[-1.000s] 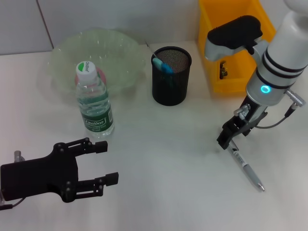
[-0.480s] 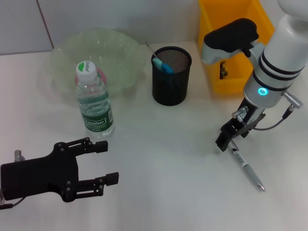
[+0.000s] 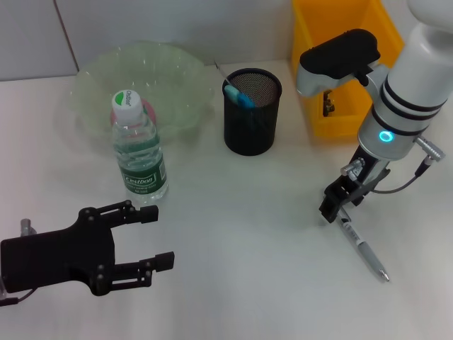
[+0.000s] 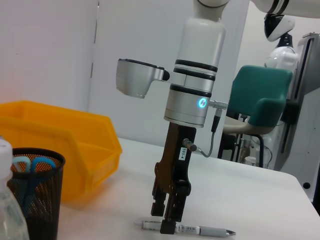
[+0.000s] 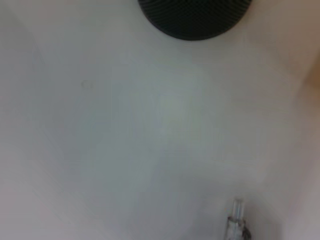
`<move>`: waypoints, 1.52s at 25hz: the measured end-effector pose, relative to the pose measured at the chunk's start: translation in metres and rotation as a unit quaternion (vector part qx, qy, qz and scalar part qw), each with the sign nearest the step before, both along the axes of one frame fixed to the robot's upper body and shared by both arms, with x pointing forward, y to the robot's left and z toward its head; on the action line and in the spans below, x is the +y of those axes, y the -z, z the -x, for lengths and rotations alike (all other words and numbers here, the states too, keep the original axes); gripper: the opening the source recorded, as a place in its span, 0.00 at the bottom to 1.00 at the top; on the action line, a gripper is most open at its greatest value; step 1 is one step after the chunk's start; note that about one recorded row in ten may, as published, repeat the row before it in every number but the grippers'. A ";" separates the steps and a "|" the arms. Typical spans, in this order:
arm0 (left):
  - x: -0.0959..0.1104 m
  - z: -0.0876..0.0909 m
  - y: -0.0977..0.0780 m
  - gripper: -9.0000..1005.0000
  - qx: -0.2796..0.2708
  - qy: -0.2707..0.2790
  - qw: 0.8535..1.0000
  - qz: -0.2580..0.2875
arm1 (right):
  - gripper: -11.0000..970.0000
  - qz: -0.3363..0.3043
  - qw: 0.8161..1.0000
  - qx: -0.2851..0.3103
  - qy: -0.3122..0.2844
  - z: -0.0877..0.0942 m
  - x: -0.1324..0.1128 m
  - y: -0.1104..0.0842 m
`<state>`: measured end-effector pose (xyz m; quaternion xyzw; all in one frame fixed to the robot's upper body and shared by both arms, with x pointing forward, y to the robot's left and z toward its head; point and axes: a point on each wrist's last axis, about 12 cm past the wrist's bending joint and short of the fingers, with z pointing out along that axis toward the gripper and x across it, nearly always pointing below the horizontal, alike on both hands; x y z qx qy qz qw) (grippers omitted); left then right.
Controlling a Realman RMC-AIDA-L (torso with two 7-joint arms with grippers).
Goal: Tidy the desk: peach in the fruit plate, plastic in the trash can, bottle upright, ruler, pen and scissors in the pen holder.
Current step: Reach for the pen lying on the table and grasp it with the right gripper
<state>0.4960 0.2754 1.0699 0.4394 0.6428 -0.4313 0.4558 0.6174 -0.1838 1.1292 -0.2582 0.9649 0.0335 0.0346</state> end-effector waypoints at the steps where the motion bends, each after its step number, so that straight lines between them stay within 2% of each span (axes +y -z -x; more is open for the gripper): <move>1: 0.000 0.000 0.000 0.79 0.000 0.000 1.000 0.000 | 0.64 0.000 1.000 0.000 0.000 0.000 0.000 0.000; 4: 0.000 0.000 0.000 0.79 0.000 -0.001 1.000 0.000 | 0.53 0.000 1.000 0.001 0.000 0.000 0.000 0.001; 15: 0.000 0.000 0.000 0.79 -0.001 -0.002 1.000 0.000 | 0.39 0.001 1.000 0.005 0.001 0.001 -0.001 0.002; 26: 0.000 -0.002 -0.001 0.79 -0.003 -0.002 1.000 -0.001 | 0.38 0.001 1.000 0.004 0.001 0.001 0.000 0.002; 29: 0.000 -0.002 -0.001 0.79 -0.004 -0.002 1.000 -0.002 | 0.26 0.001 1.000 0.005 0.001 0.001 0.000 0.003; 38: -0.001 -0.003 -0.002 0.79 -0.005 -0.002 1.000 -0.002 | 0.21 0.000 1.000 0.006 0.001 0.001 0.000 0.003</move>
